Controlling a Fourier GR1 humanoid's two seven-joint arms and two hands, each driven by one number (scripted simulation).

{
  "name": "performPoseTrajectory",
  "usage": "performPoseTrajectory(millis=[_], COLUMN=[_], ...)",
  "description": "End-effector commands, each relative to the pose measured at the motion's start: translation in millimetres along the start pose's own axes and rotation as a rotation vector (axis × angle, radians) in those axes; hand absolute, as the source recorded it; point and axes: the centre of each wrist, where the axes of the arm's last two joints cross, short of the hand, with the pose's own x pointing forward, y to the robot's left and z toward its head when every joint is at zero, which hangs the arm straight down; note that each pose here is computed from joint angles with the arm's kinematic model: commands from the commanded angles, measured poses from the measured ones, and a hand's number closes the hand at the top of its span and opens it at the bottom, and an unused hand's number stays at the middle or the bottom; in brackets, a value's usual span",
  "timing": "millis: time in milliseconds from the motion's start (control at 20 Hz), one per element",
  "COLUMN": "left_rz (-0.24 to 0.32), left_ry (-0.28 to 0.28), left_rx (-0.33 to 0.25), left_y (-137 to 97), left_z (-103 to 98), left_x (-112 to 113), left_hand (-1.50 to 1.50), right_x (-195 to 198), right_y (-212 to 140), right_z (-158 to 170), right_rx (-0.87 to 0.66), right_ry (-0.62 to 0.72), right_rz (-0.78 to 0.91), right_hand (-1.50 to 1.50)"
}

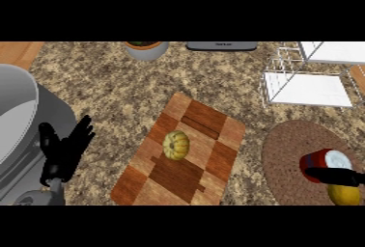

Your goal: Pick the can from the placemat and place it in the tiered shelf

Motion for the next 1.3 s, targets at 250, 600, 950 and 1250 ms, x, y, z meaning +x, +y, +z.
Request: performPoseTrajectory(millis=[250, 600, 950, 1250], left_rz=[-0.005, 0.002, 0.011, -0.009], left_ry=[-0.002, 0.002, -0.003, -0.012], left_rx=[-0.003, -0.007, 0.001, 0.006], left_y=[-7.9, -1.4, -11.1, -16.3], left_z=[1.9, -6.5, -12.8, -6.6], left_x=[10.1, -4.7, -11.0, -9.5], left_hand=[0.0, 0.0, 0.0, 0.0], right_x=[6.2, -5.9, 5.0, -5.3], right_y=[24.1, 42.1, 52.2, 66.7], right_z=[-11.8, -34.9, -31.8, -38.1], right_rx=[-0.045, -0.069, -0.021, 0.127], right_ry=[0.209, 0.17, 0.119, 0.002], right_rz=[0.057, -0.003, 0.01, 0.109], right_hand=[-1.5, -1.5, -1.5, 1.5])
